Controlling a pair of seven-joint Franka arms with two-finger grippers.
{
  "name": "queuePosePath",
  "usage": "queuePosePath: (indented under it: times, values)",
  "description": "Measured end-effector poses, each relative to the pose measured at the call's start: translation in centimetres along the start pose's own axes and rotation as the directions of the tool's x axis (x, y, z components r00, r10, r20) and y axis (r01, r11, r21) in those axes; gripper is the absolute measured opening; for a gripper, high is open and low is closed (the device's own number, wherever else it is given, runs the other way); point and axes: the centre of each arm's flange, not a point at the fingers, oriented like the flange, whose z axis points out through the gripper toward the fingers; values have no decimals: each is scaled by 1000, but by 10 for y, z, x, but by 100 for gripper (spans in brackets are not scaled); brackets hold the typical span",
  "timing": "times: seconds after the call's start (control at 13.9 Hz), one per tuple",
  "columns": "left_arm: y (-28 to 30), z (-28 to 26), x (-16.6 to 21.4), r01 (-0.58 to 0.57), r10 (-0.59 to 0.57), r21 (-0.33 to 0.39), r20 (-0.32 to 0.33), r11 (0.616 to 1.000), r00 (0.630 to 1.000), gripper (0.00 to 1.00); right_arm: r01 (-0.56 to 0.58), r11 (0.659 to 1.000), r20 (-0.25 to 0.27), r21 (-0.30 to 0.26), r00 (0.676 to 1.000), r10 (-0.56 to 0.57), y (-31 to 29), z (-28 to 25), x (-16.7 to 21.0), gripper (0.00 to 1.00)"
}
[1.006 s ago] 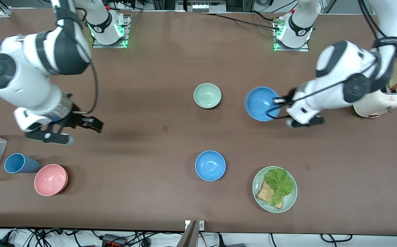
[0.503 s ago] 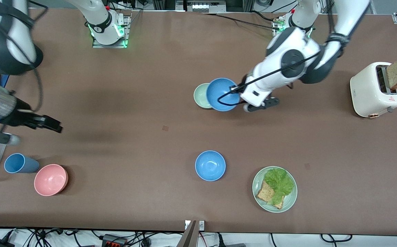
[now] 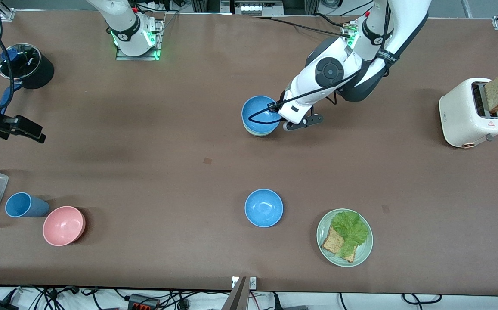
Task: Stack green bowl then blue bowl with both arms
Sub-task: 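Lower the blue bowl into the green bowl with the left gripper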
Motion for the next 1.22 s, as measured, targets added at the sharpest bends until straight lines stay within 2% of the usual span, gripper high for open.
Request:
queuePosePath:
  times: [0.43,0.72,0.93,1.22]
  values:
    - [-9,26,13,-8,13,79,-67,997,998,5,4,1000,15,-1,1000,-4,26,-7,-6,100]
    - [-5,49,10,-4,7,76,-38,997,999,5,8,1000,21,2,1000,-8,25,-8,-8,100]
    - [1,53,-1,-19,22,81,-34,996,999,5,20,1000,46,7,999,-21,19,-7,-13,100]
    - [8,58,-14,-41,44,89,-29,995,999,5,21,1000,61,11,998,-22,19,-2,-36,100]
